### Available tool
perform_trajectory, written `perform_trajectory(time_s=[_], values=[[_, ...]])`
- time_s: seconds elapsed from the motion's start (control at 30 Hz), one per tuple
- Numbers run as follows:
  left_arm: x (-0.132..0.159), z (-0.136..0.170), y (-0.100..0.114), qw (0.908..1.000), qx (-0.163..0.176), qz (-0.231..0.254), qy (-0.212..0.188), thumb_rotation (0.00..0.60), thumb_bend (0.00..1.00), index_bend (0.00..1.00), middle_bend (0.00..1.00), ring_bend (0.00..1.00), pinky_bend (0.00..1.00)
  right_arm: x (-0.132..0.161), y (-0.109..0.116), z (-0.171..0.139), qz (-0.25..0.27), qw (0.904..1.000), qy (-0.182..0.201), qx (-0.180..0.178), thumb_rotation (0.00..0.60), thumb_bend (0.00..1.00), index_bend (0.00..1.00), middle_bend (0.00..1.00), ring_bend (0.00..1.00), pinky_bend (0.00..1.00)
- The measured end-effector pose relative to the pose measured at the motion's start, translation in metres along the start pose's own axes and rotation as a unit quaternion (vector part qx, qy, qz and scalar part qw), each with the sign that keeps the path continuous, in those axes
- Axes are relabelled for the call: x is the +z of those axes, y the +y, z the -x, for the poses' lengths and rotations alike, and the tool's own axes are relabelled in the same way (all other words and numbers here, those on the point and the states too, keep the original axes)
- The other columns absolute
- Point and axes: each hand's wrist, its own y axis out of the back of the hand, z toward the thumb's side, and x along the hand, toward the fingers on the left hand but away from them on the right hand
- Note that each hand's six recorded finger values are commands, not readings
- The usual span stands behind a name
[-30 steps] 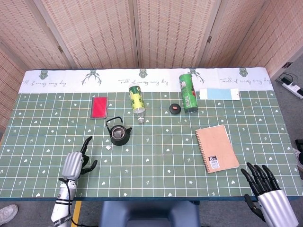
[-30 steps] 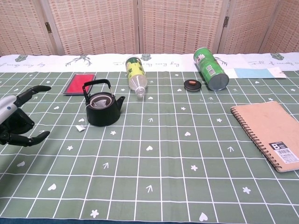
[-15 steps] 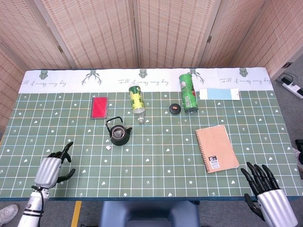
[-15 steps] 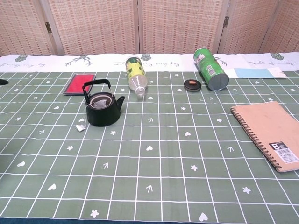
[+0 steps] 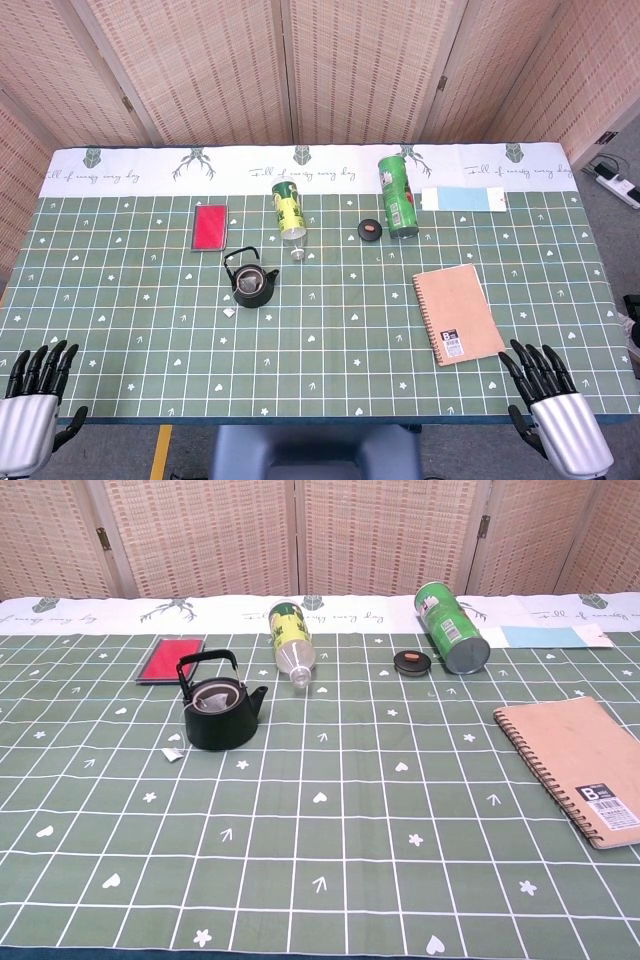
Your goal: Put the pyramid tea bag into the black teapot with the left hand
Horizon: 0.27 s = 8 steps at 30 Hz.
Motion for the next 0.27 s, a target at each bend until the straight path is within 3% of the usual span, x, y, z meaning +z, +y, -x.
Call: perform_trajectory(time_s=[0.27], values=[[-0.0087,-0.0011,-0.0053,0.9988,-0.021,-0.01,0.044,0.6,0.25,0.0,0.01,0.0,0.0,-0.0005,0.0018,0.0006,0.003,1.0,0.0,-0.003,0.6,0.45,0.01,0.0,0.0,0.0]])
